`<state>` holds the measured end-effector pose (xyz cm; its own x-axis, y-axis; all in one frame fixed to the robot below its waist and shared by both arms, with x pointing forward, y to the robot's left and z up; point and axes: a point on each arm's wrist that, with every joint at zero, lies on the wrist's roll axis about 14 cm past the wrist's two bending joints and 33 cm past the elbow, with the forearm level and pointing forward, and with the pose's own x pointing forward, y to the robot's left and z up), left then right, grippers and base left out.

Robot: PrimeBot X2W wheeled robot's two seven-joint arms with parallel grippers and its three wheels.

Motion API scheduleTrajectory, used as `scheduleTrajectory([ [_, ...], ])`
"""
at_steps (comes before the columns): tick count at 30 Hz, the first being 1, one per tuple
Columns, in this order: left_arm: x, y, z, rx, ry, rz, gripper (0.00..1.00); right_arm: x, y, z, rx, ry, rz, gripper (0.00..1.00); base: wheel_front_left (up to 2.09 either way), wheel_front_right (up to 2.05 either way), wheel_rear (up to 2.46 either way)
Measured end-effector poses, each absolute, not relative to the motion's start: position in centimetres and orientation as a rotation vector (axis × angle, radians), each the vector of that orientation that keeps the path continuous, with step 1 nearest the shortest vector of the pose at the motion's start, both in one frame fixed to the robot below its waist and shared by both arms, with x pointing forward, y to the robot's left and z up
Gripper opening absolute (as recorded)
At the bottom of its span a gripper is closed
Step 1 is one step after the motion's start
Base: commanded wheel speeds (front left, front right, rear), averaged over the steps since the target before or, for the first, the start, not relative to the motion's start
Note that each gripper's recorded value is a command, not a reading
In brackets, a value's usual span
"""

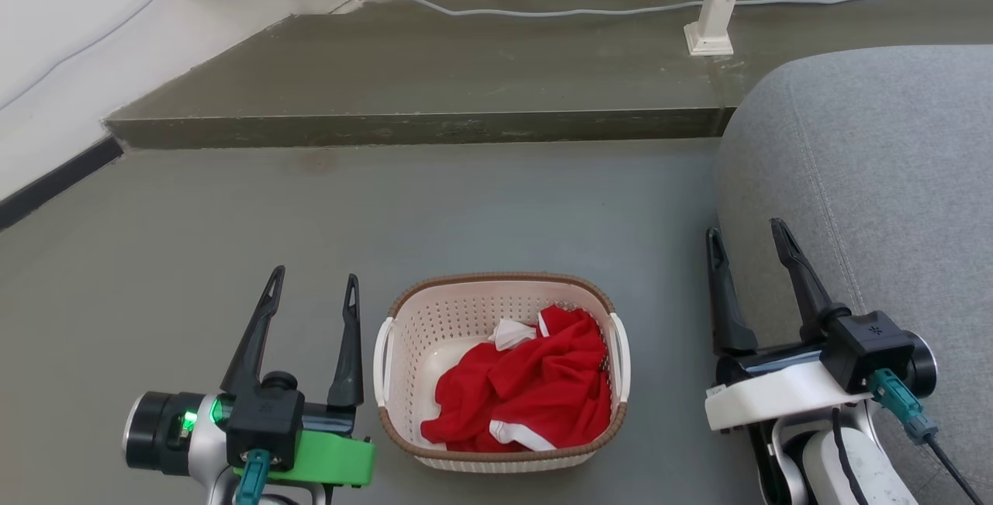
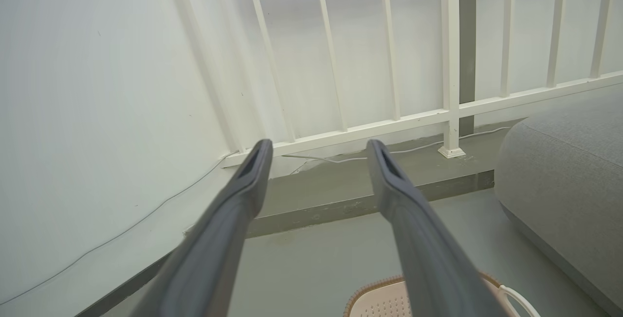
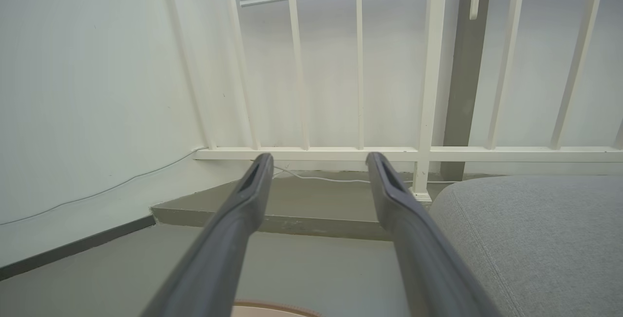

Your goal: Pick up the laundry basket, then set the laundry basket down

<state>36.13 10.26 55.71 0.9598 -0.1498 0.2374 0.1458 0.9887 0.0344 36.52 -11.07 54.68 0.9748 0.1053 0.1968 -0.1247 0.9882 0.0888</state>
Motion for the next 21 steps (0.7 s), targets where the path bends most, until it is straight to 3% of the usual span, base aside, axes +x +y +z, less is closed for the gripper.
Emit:
scheduleTrajectory([
  [21,36.50,10.50,55.20,0.022,-0.227,-0.141,1.00,36.84,-11.10,54.27,0.102,-0.182,0.111,1.00,0.00,0.00,0.00],
])
